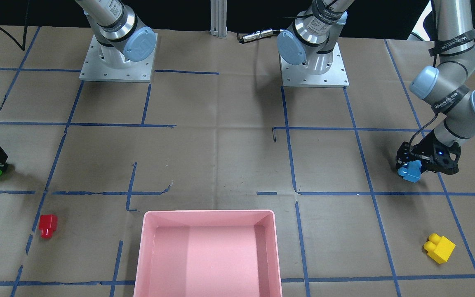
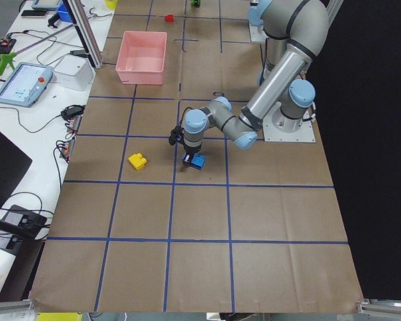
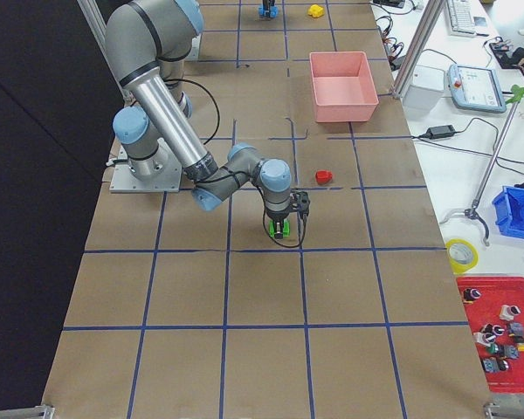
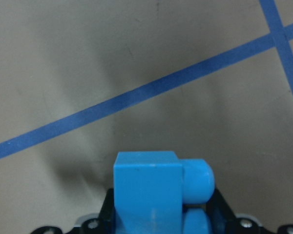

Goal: Put all blocks into box

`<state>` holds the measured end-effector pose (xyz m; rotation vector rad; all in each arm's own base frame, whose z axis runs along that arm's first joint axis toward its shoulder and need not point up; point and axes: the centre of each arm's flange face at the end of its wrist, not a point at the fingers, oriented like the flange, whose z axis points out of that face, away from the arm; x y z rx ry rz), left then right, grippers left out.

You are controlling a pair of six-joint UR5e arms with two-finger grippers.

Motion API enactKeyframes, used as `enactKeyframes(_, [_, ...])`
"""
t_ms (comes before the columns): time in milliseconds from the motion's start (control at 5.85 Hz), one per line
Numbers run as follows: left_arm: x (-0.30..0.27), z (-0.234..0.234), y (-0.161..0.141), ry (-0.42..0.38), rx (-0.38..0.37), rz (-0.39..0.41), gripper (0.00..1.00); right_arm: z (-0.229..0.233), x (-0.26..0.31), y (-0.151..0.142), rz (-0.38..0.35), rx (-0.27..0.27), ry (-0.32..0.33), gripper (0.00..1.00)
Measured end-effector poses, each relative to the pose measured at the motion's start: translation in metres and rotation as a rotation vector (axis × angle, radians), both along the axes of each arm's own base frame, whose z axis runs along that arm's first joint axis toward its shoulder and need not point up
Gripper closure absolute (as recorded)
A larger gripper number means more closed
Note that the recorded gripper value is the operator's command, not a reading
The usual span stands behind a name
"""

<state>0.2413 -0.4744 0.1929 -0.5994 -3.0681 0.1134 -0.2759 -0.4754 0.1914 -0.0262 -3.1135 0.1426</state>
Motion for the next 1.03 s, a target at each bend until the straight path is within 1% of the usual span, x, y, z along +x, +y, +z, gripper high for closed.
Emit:
enactKeyframes(171, [0.007, 0.03, -0.009, -0.018, -0.011, 0.01, 0.95, 0.03, -0.002, -0.008, 0.007, -0.015, 0.011, 0.93])
enactKeyframes(342, [0.014, 0.071, -0.026, -0.006, -0.002, 0.026, 0.95, 0.069, -0.001, -0.019, 0.022, -0.033, 0.009, 0.93])
enactKeyframes(513, [0.01, 0.123, -0.053, 0.015, 0.014, 0.046, 0.95, 0.113, 0.01, -0.037, 0.057, -0.049, -0.022, 0.95])
enactKeyframes(684, [-0.011, 0.17, -0.083, 0.036, 0.019, 0.085, 0.95, 0.149, 0.029, -0.059, 0.107, -0.065, -0.052, 0.97])
enactKeyframes(855, [-0.048, 0.202, -0.114, 0.065, 0.01, 0.16, 0.95, 0.169, 0.065, -0.084, 0.179, -0.078, -0.058, 0.97])
enactKeyframes(1026, [-0.094, 0.225, -0.145, 0.087, -0.004, 0.247, 0.95, 0.178, 0.116, -0.107, 0.248, -0.087, -0.062, 0.96])
